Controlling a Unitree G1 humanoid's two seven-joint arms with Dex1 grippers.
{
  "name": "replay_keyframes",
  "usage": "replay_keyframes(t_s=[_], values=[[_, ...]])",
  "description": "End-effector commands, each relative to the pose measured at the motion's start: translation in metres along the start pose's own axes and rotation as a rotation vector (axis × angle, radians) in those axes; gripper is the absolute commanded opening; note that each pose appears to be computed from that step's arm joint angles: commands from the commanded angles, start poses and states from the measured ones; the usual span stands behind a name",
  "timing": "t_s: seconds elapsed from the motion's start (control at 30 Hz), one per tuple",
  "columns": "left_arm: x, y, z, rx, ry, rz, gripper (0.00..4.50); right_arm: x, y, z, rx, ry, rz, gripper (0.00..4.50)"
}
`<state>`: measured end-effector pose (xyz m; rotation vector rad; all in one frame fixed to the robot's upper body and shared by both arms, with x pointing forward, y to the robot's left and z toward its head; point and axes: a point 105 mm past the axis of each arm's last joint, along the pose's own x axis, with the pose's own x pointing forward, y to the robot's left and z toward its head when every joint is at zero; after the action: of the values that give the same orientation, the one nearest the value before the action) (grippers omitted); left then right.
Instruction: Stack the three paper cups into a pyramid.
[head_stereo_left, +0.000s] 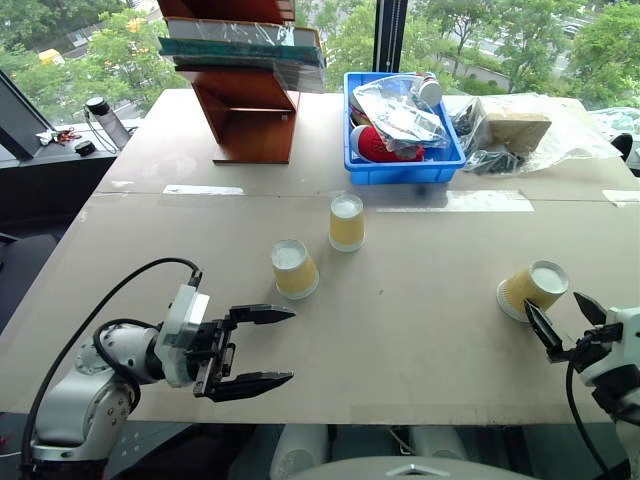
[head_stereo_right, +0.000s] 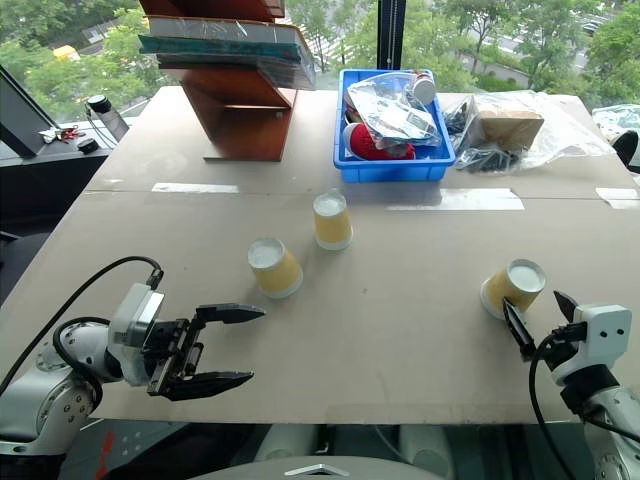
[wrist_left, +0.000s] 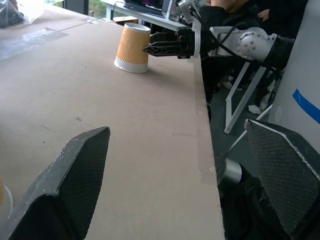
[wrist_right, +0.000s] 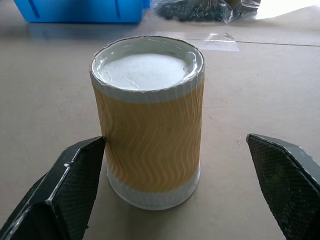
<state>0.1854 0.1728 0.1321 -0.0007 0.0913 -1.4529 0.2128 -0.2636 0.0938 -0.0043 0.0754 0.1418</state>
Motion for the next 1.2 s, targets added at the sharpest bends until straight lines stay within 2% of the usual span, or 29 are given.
replay_keyframes(t_s=[0.03, 0.53, 0.57, 0.6, 0.63, 0.7, 0.83, 1.0, 1.17, 1.2], values=[[0.002, -0.004, 0.009, 0.031, -0.008, -0.026, 4.45, 0.005, 0.004, 0.017, -0.016, -0.046, 0.018, 4.50], [0.003, 0.000, 0.016, 0.062, -0.056, -0.009, 4.45, 0.022, 0.005, 0.026, 0.002, -0.074, 0.051, 4.50], [0.004, 0.000, 0.017, 0.063, -0.056, -0.009, 4.50, 0.022, 0.005, 0.025, 0.004, -0.074, 0.053, 3.97], [0.005, 0.001, 0.019, 0.065, -0.058, -0.007, 4.50, 0.022, 0.005, 0.025, 0.005, -0.072, 0.054, 3.83], [0.007, 0.002, 0.022, 0.066, -0.061, -0.003, 4.50, 0.022, 0.005, 0.025, 0.002, -0.071, 0.057, 3.14], [0.010, 0.004, 0.026, 0.067, -0.061, -0.002, 4.50, 0.022, 0.006, 0.026, -0.003, -0.072, 0.061, 2.41], [0.013, 0.007, 0.031, 0.058, -0.062, 0.009, 4.50, 0.024, 0.012, 0.033, -0.030, -0.084, 0.090, 2.41], [0.013, 0.012, 0.034, 0.053, -0.061, 0.037, 4.50, 0.034, 0.042, 0.049, -0.080, -0.104, 0.207, 2.41], [0.006, 0.013, 0.028, 0.084, -0.047, 0.096, 4.50, 0.045, 0.096, 0.066, -0.125, -0.112, 0.429, 2.41], [0.004, 0.010, 0.025, 0.044, -0.045, 0.092, 4.50, 0.047, 0.110, 0.068, -0.118, -0.112, 0.485, 2.41]])
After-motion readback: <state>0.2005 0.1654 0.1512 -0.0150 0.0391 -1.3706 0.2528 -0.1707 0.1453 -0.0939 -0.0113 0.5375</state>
